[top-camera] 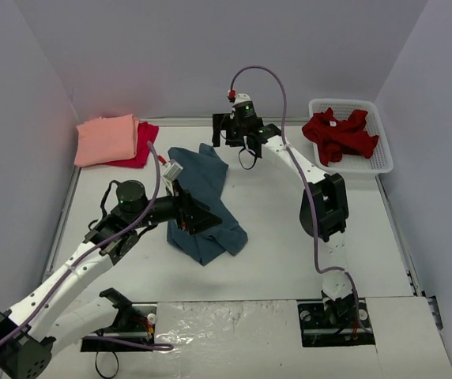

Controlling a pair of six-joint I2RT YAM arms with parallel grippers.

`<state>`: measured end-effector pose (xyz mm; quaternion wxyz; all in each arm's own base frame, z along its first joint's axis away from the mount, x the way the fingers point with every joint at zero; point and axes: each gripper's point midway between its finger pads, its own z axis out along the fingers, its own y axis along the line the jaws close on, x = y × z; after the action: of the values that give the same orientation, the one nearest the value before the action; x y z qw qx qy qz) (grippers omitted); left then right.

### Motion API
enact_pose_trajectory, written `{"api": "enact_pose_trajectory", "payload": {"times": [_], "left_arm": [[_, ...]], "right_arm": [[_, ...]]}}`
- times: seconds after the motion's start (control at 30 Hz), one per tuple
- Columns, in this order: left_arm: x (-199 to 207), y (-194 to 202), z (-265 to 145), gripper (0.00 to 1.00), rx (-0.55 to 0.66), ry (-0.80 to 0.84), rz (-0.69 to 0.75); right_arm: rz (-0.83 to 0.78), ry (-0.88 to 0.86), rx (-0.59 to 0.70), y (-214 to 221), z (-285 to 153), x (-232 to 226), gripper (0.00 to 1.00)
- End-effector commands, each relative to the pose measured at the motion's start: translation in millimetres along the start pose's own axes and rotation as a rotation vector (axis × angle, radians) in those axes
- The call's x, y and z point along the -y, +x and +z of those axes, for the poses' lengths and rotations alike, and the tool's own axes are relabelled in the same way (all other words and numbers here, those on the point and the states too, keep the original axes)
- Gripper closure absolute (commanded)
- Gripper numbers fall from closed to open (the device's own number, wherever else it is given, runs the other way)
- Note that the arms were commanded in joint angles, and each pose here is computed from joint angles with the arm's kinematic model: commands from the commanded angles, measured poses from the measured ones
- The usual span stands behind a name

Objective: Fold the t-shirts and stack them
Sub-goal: Flatten out the tshirt

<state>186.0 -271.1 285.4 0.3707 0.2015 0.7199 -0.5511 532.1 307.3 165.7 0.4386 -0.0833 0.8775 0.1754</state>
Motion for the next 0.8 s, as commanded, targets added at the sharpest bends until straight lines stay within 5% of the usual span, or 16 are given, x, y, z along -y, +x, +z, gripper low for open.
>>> {"api": "enact_pose_trajectory", "payload": {"times": [0.0,0.43,0.53,0.77], "left_arm": [[27,-33,-14,0.06,0.107,0.024,0.131],[-40,-76,-138,0.06,0.599,-0.684,0.057],[-48,-71,-157,0.06,0.635,-0.762,0.05],[-58,-63,-164,0.06,0.612,-0.828,0.037]], "right_arm": [[-0.017,-0.068,0.088,-37,-42,-28,0.07],[-0.312,-0.283,-0.086,73,-92,-130,0.39],[-0.384,-0.26,-0.131,104,-96,-140,0.5],[-0.461,-0.277,-0.264,172,-87,-160,0.47]]}}
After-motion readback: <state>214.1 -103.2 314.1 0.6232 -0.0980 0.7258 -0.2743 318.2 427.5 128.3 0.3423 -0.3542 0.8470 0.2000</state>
